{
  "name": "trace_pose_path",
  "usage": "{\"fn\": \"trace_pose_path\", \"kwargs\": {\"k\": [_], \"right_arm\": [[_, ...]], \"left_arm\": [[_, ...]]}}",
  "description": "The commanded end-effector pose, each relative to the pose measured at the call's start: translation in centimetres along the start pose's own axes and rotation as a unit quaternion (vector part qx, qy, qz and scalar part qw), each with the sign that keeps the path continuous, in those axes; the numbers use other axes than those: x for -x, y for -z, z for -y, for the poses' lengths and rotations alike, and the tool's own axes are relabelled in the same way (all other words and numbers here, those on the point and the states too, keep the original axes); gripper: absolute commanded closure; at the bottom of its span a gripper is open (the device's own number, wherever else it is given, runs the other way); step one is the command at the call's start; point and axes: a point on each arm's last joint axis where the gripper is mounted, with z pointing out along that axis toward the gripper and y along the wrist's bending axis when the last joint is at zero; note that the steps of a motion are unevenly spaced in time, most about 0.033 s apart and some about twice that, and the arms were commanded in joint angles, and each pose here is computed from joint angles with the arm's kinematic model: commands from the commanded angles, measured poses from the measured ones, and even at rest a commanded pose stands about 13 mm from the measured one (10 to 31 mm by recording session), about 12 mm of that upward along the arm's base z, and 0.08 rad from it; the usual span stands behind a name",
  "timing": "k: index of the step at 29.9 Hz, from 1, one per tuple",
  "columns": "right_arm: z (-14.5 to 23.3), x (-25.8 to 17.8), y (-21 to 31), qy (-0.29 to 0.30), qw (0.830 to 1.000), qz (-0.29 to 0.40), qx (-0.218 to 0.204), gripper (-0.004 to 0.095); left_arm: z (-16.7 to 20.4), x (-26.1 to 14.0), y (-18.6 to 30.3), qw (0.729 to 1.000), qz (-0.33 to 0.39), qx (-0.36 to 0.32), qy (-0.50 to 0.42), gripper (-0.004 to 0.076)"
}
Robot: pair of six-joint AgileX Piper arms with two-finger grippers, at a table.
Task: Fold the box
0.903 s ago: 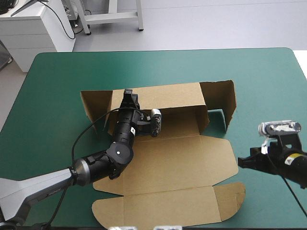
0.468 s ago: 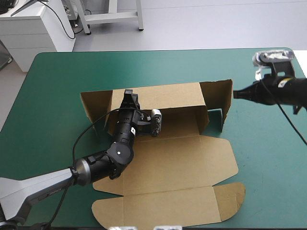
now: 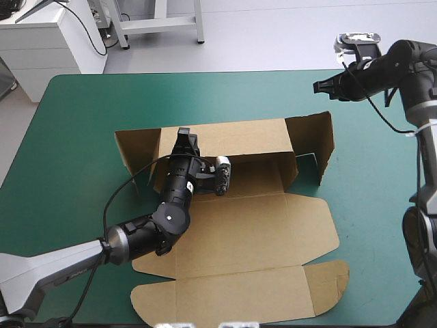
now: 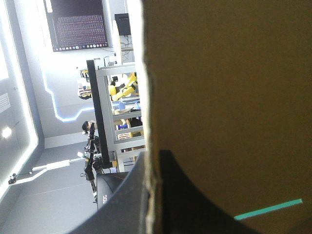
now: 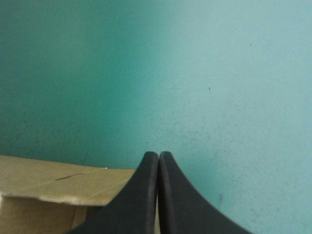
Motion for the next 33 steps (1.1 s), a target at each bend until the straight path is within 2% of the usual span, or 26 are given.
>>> {"fn": "trace_pose_path", "kwargs": {"k": [1,7,18,23,29,33], "right_arm": [[-0.5,1.4,1.1,-0.003,0.999,0.046,0.019,0.0927],[-0.6,0.6,-2.0,-0.020,0.997,-0.022,0.069,0.0927],[-1.4,0.0,0.4,0.000,0.998,-0.012,0.056,0.0927],[-0.9,-1.9,-0.7,0.008,0.998,-0.053,0.043,0.0927],[-1.1,-3.3,-2.4,-0.004,0.993,-0.084,0.079,0.0928],[-1.1,-4.0,-2.8,-0.007,0.992,-0.097,0.081,0.0927]], "left_arm": [[-1.3,0.0,0.5,1.000,0.010,0.026,-0.004,0.0731],[-1.3,0.0,0.5,1.000,0.010,0.026,-0.004,0.0731],[-1.4,-0.3,0.5,0.999,-0.004,0.032,-0.004,0.0731],[-1.4,-0.4,0.5,0.999,-0.011,0.035,-0.003,0.0731],[-2.0,-0.6,0.4,0.999,-0.015,0.042,0.004,0.0731],[-2.7,-0.4,0.4,0.999,-0.012,0.049,0.012,0.0731]]}}
